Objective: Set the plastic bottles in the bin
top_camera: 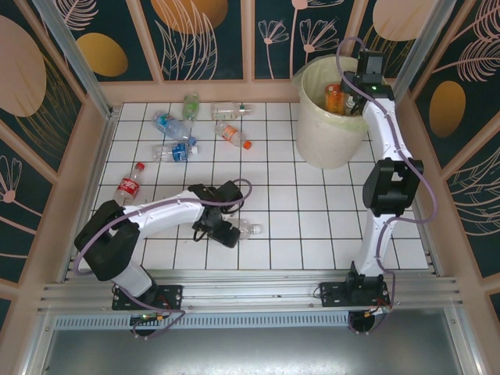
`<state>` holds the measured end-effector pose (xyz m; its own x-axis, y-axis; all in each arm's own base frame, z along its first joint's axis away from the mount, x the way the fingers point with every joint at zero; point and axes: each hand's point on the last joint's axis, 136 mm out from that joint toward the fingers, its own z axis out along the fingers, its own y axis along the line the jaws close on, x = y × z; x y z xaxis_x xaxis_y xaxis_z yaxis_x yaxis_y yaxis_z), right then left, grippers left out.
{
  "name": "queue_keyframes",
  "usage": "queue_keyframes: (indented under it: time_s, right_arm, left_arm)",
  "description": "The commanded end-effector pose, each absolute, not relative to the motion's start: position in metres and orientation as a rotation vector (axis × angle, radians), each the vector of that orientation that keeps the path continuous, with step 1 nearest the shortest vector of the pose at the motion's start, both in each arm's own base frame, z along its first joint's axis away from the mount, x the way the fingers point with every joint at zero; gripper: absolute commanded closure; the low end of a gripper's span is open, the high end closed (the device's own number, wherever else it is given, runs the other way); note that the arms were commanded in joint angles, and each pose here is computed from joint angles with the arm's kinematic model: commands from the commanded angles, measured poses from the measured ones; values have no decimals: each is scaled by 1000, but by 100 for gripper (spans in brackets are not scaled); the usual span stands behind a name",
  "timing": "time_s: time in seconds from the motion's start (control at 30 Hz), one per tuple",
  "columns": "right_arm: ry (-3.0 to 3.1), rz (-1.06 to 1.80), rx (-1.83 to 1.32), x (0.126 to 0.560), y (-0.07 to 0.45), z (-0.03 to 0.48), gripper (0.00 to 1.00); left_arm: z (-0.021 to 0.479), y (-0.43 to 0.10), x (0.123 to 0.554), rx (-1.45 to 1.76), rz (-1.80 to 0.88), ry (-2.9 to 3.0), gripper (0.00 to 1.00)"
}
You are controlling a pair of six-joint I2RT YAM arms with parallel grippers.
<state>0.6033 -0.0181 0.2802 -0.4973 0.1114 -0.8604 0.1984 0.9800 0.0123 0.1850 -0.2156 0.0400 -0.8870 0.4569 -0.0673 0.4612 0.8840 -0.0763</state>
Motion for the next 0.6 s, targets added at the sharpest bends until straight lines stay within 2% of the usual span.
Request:
queue_keyframes:
  time_s: [0.0, 0.1, 0.2, 0.37, 0.57]
  right_arm:
    - [2148, -60, 191, 608, -5, 269, 31]
    - [2137, -59, 211, 609, -7, 277, 18]
    - [2086, -2, 203, 603, -2, 304, 12]
    - [2014, 93, 176, 585, 7, 349, 12]
    - [1874, 191, 123, 544, 22, 407, 12]
  left_arm:
    - [50, -246, 198, 658, -291, 2956, 13]
    - [54, -255, 202, 631, -341, 2938, 14]
    - [59, -258, 206, 635, -351, 2913, 13]
    - [69, -251, 218, 640, -266, 2859, 4]
    - [83, -263, 227, 462, -361, 2832, 2]
